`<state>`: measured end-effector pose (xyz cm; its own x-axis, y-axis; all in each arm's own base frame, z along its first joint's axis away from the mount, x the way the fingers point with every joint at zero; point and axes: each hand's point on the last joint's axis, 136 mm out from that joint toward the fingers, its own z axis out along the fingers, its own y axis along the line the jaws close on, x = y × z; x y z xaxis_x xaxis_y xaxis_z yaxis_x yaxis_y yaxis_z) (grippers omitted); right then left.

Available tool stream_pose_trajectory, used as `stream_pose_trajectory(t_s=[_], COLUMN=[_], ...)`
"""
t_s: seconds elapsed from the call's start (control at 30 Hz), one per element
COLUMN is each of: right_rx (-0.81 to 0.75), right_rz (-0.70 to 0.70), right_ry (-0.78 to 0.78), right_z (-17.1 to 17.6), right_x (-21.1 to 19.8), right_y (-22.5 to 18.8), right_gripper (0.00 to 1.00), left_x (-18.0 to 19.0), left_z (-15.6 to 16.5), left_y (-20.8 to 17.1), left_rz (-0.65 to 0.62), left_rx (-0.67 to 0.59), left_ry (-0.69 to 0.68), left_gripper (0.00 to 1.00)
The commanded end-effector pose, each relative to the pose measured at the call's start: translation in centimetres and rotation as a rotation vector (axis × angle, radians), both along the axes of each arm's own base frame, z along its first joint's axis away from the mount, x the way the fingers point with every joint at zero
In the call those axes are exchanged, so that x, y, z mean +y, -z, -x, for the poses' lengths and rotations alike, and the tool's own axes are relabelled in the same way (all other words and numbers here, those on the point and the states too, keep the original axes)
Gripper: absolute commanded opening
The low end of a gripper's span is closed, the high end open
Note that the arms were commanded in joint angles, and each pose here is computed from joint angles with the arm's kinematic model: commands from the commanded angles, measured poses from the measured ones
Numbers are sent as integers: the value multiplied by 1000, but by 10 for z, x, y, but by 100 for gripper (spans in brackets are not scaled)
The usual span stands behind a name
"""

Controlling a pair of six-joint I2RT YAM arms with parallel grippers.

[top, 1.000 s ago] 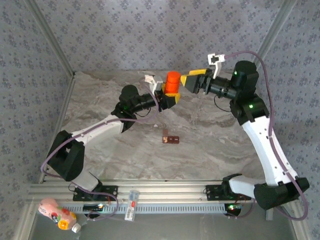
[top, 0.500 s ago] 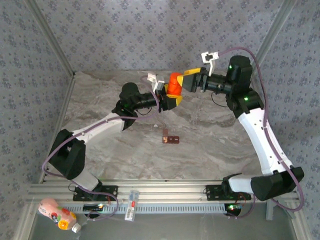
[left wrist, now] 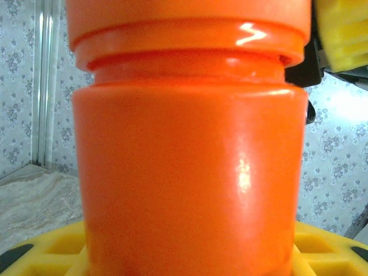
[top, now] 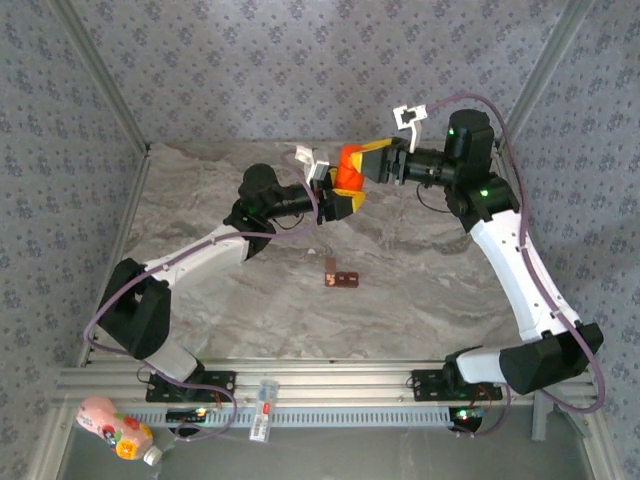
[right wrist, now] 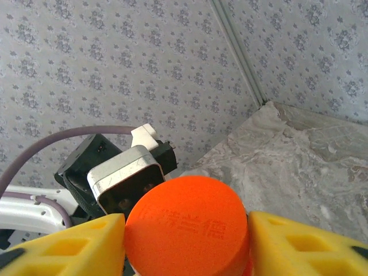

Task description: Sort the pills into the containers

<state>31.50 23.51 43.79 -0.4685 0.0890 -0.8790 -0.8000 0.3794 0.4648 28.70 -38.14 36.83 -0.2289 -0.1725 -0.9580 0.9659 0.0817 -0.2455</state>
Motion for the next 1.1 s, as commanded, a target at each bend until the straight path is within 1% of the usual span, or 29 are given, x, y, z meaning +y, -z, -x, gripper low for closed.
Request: stream_pose_trajectory(t_s=[0.0, 0.07, 0.23, 0.5, 0.63, 0.83, 0.93, 0.97, 1.07], right_rx=[-28, -20, -3, 40, 53, 76, 76, 74, 61], right_rz=[-10, -6, 15, 60, 74, 81, 82, 82, 66], right_ry=[-29, -26, 29, 223, 274, 299, 310, 310, 289], right_z=[7, 7, 3, -13, -16, -22, -23, -22, -14], right_x=[3, 4, 4, 2, 9, 16, 14, 13, 5], right_y=[-12, -10, -1, 26, 36, 41, 39, 37, 27], right_gripper=[49, 46, 45, 45, 45, 45, 48, 51, 69], left_x=[2, 2, 3, 9, 5, -4, -5, -4, -2], left_z=[5, 4, -2, -19, -21, -19, -20, -21, -23], left_y=[-29, -30, -30, -27, -23, -10, -6, -4, -4], left_rz=[54, 54, 49, 30, -7, -77, -89, -91, -86], left_rx=[-67, -68, -68, -78, -97, -123, -120, -118, -117], left_ry=[19, 15, -27, -161, -191, -202, -205, -211, -226], left_gripper=[0, 0, 0, 0, 0, 0, 0, 0, 0])
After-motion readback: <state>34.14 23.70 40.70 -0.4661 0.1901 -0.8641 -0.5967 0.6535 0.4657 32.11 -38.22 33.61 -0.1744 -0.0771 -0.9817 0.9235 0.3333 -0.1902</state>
